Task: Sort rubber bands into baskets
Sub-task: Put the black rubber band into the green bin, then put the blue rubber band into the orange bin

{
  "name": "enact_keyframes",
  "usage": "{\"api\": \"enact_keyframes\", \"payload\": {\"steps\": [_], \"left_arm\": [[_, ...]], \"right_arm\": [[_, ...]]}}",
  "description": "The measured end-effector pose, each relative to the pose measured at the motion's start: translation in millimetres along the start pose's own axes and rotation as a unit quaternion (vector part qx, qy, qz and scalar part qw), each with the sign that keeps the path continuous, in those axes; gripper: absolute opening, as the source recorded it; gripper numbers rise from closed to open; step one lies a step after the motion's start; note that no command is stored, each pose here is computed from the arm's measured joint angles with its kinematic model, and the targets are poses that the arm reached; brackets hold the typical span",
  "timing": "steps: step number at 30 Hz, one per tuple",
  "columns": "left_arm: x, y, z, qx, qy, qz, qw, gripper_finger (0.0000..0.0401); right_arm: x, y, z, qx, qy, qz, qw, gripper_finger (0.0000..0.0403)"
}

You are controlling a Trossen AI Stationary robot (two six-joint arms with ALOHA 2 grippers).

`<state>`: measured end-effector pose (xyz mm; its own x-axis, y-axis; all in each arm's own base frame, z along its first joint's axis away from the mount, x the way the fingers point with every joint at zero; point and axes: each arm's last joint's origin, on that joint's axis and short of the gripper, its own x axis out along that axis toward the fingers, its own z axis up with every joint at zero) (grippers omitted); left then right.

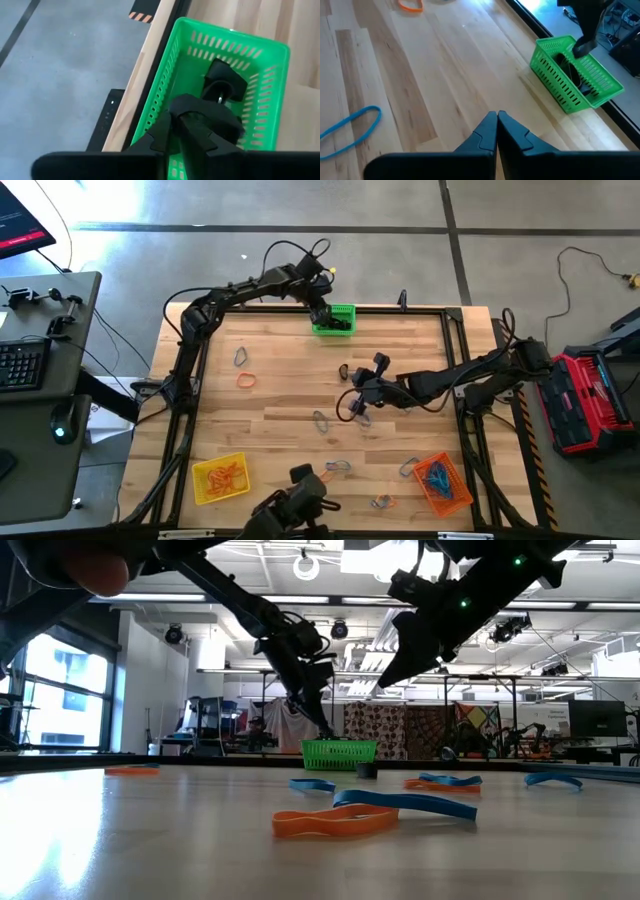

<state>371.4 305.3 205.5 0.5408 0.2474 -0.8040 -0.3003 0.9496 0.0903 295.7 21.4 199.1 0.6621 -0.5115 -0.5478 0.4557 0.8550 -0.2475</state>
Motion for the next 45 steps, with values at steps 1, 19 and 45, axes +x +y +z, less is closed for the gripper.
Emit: {"api": "enact_keyframes", "payload": {"steps": [1, 19, 45], "left_arm": [[0, 0, 0, 0.002, 0.002, 0.001, 1.0, 0.0033], [1, -9, 3, 0.022, -0.016, -0.028, 0.999, 0.0084], [-7, -47, 45, 0.038, -0.163, -0.07, 0.983, 0.0]], "right_arm": [[0, 0, 0, 0.002, -0.002, 0.0, 1.0, 0.0], [7, -9, 4, 0.02, -0.001, 0.015, 1.0, 0.0], [-21, -32, -50, 0.132, 0.334, 0.028, 0.933, 0.0125]]}}
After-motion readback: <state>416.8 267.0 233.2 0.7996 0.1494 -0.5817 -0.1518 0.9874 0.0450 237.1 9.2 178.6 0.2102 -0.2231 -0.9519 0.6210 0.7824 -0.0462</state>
